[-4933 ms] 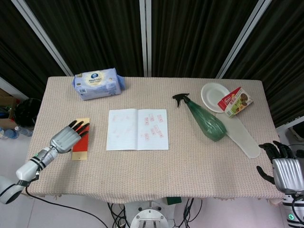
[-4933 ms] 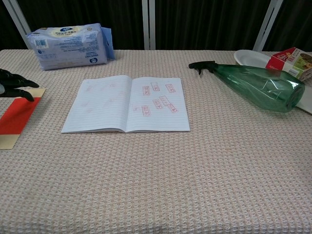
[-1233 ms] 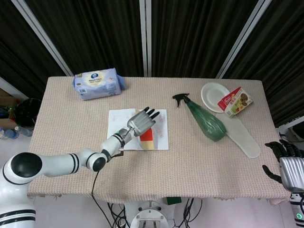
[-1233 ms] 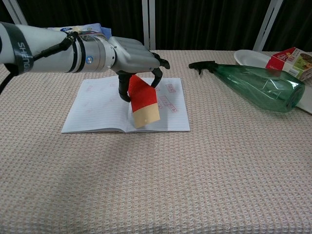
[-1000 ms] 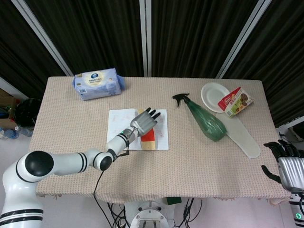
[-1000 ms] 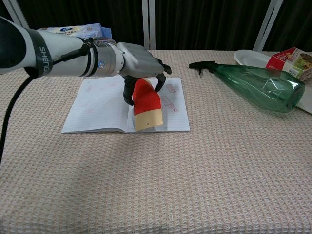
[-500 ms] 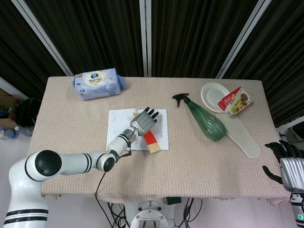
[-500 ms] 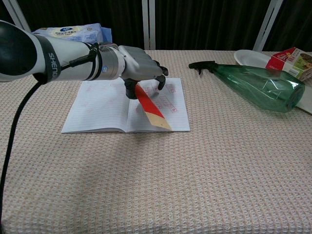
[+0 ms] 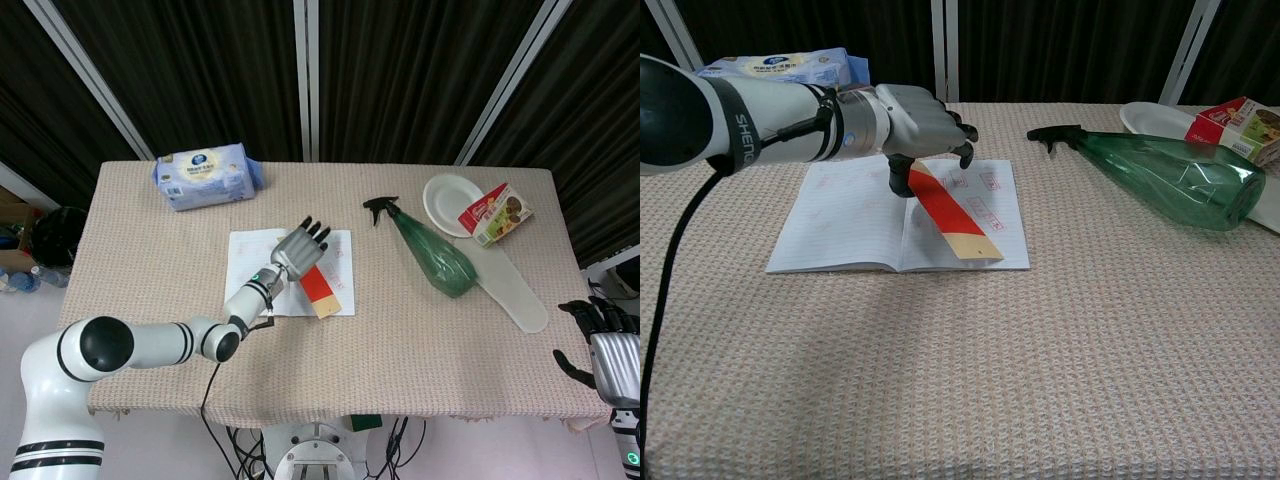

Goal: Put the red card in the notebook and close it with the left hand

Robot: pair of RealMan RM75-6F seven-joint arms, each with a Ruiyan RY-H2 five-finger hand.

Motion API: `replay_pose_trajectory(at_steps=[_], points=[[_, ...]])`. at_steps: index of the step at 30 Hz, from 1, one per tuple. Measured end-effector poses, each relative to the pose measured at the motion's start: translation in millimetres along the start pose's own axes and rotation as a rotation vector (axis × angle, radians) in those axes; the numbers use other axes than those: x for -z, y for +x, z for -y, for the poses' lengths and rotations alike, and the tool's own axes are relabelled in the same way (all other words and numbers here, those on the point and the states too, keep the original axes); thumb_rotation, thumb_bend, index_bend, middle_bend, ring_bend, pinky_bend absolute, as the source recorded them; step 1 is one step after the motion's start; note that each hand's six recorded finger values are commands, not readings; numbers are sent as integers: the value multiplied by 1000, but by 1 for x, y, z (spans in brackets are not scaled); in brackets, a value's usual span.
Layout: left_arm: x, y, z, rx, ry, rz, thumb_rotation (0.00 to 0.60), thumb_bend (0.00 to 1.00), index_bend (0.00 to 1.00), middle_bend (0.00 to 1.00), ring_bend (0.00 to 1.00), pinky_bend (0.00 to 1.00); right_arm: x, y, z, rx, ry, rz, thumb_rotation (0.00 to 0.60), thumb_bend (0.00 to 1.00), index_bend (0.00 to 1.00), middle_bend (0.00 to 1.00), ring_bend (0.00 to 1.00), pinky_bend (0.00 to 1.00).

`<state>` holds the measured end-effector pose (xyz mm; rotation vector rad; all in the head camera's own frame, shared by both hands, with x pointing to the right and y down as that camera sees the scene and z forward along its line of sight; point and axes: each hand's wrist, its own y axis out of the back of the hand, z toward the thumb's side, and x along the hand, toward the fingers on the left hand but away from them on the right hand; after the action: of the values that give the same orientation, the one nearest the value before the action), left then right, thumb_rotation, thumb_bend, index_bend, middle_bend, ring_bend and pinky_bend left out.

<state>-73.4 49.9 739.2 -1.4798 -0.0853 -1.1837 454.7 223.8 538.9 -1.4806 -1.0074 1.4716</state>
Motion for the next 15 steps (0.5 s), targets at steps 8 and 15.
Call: replay_pose_trajectory(at_steps=[8, 15], points=[[13, -2, 2, -41, -19, -58, 600, 74, 162, 0, 0, 79, 0, -1, 0, 0, -2, -4, 600, 173, 276, 237, 144, 223], [28, -6, 5, -97, -78, -142, 600, 168, 180, 0, 0, 79, 0, -1, 0, 0, -5, -2, 600, 174, 276, 237, 144, 223]])
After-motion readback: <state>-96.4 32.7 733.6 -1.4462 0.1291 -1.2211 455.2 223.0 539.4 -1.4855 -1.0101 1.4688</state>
